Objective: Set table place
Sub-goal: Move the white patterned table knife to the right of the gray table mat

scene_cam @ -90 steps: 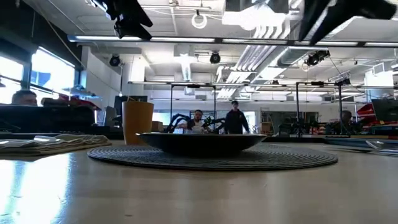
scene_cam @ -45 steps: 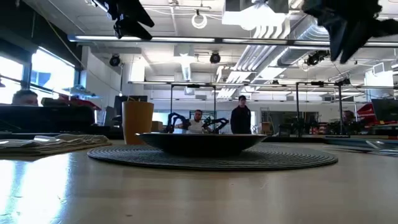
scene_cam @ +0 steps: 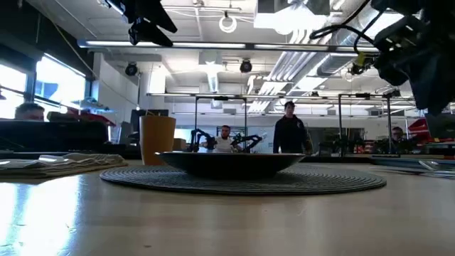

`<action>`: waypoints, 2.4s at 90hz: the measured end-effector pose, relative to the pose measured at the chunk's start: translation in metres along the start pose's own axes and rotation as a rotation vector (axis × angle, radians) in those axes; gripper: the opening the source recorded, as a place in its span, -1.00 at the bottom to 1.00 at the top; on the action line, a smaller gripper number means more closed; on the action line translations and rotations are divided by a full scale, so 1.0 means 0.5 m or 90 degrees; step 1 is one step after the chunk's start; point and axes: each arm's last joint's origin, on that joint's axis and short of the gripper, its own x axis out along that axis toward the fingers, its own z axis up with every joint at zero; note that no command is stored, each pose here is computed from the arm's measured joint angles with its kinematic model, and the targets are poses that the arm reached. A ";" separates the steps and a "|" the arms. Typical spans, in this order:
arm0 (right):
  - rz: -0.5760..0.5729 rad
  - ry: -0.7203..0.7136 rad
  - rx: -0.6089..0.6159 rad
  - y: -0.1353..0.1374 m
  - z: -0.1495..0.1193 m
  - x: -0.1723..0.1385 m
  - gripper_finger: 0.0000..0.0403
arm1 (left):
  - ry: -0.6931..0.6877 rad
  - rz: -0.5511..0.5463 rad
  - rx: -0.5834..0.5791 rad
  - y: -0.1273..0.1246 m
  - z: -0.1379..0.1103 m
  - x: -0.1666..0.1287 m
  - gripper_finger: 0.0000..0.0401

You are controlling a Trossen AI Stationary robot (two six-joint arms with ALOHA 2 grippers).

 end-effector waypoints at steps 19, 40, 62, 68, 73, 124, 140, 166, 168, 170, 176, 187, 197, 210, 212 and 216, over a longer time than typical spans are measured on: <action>0.014 -0.072 0.021 0.008 0.003 -0.005 -0.73 | -0.003 0.011 0.000 0.001 0.000 0.000 0.11; -0.004 -0.079 0.021 0.003 0.003 -0.005 -0.98 | -0.003 0.014 0.001 0.001 0.000 0.000 0.11; 0.112 -0.188 -0.035 0.041 0.000 -0.010 -1.00 | -0.003 0.014 0.005 0.001 0.000 0.000 0.11; 0.112 -0.226 -0.026 0.043 -0.001 -0.010 -1.00 | -0.003 0.015 0.005 0.001 0.000 0.000 0.11; 0.093 -0.221 -0.030 0.041 -0.004 -0.004 -1.00 | -0.003 0.015 0.006 0.001 0.000 0.000 0.11; -0.101 -0.129 -0.046 0.026 -0.046 0.073 -1.00 | -0.003 0.015 0.017 0.002 0.000 0.000 0.11; -0.184 -0.168 -0.045 0.026 -0.034 0.038 -1.00 | -0.003 0.014 0.015 0.004 0.001 0.000 0.11; -0.250 -0.327 -0.074 0.077 -0.005 -0.120 -1.00 | -0.003 0.011 0.015 0.003 0.001 0.000 0.11; -0.248 -0.325 -0.080 0.083 -0.002 -0.133 -1.00 | -0.002 0.011 0.015 0.004 0.001 0.000 0.11; -0.247 -0.322 -0.088 0.088 0.001 -0.145 -1.00 | -0.002 0.011 0.015 0.004 0.001 0.000 0.11; -0.261 -0.271 -0.104 0.092 0.010 -0.170 -1.00 | -0.002 0.011 0.018 0.003 0.001 0.000 0.11; -0.257 -0.056 -0.127 0.084 0.018 -0.176 -1.00 | -0.001 0.003 0.028 0.003 0.000 0.000 0.11; -0.244 0.053 -0.156 0.078 0.007 -0.169 -1.00 | 0.000 -0.001 0.032 0.002 0.000 0.000 0.11; -0.227 0.093 -0.157 0.074 -0.005 -0.140 -1.00 | 0.001 -0.006 0.033 0.002 0.000 0.000 0.11; -0.219 0.093 -0.155 0.074 -0.007 -0.129 -1.00 | 0.001 -0.006 0.033 0.002 0.000 0.000 0.11; -0.198 0.093 -0.156 0.075 -0.012 -0.105 -1.00 | 0.001 -0.006 0.033 0.002 0.000 0.000 0.11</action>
